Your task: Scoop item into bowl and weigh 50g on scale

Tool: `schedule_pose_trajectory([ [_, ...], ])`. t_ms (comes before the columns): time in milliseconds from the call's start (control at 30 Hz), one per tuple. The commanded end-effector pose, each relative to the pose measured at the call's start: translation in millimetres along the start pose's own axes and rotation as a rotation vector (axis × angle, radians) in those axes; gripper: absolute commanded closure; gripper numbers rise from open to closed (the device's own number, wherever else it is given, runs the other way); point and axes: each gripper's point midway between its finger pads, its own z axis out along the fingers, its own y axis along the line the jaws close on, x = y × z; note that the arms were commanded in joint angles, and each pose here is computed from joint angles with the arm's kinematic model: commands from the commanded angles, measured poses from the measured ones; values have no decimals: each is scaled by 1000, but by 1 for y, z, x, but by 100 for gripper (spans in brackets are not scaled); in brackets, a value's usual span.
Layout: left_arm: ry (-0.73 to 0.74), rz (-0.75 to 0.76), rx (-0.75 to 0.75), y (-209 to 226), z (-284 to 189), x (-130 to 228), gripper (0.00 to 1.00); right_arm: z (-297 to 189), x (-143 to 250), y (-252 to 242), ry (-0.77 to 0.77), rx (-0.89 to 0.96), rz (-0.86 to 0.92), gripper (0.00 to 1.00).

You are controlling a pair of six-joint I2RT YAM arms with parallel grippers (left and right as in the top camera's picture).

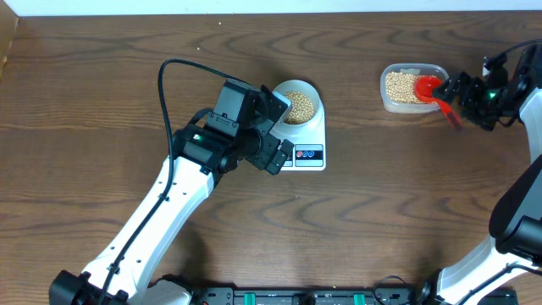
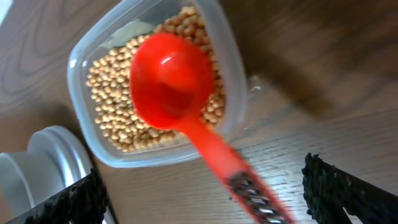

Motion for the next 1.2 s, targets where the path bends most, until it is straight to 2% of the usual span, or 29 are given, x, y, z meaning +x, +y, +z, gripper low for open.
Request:
schedule_pose_trajectory([
  [0, 10, 11, 4, 1, 2, 2, 2, 1, -1, -12, -6, 62, 38, 1],
  [133, 10, 11, 4, 1, 2, 2, 2, -20, -9, -18, -40, 119, 44, 1],
  [300, 10, 11, 4, 1, 2, 2, 2, -63, -17, 2, -109, 113, 15, 1],
  [467, 10, 11, 4, 1, 2, 2, 2, -114, -8, 60, -197, 3, -228, 1],
  [767, 10, 11, 4, 1, 2, 2, 2, -196, 64, 136, -266, -73, -414, 1],
  [1000, 10, 11, 4, 1, 2, 2, 2, -230, 135, 146, -212, -83, -424, 1],
  [1167, 10, 11, 4, 1, 2, 2, 2, -245, 165, 143, -194, -74, -414, 1],
])
